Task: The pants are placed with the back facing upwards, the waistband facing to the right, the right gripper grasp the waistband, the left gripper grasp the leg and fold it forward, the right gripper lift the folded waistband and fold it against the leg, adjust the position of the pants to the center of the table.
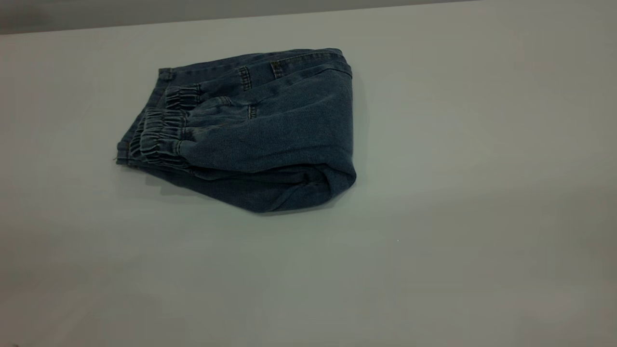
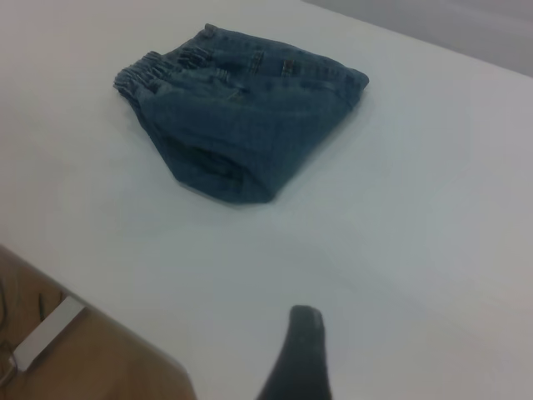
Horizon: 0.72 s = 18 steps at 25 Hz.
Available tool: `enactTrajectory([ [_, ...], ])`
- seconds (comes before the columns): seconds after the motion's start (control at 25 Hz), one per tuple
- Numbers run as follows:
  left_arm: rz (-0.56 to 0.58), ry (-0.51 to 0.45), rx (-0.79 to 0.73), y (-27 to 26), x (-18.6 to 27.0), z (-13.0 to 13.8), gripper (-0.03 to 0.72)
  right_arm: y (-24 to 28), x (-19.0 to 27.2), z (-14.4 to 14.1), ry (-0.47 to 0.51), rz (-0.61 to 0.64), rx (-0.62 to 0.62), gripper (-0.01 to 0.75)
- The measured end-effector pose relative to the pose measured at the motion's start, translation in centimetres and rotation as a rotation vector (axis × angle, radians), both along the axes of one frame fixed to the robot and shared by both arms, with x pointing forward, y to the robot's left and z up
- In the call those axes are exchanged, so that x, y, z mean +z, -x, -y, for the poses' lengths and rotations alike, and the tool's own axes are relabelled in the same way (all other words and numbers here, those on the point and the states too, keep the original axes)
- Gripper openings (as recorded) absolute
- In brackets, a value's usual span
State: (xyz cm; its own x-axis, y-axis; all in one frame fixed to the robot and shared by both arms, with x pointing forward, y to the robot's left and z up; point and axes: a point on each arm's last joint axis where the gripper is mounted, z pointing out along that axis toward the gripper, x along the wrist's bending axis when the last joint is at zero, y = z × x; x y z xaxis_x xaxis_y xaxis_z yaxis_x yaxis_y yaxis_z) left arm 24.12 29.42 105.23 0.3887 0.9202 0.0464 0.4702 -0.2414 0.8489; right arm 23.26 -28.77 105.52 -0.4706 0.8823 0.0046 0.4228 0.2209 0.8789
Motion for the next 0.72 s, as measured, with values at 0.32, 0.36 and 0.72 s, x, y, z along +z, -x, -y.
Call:
enactTrajectory([
  [0.32,0.001,0.0,0.251,-0.12,0.0,-0.08,0.419,0.3,-0.02,-0.18,-0.025,0.027,-0.19,0.583],
  [0.36,0.001,0.001,0.273,-0.13,0.0,-0.08,0.419,0.26,-0.02,-0.21,-0.025,0.028,-0.219,0.583],
  [0.72,0.042,0.006,0.32,0.48,0.0,-0.08,0.419,0.12,-0.01,-0.34,-0.03,0.027,-0.308,0.583],
])
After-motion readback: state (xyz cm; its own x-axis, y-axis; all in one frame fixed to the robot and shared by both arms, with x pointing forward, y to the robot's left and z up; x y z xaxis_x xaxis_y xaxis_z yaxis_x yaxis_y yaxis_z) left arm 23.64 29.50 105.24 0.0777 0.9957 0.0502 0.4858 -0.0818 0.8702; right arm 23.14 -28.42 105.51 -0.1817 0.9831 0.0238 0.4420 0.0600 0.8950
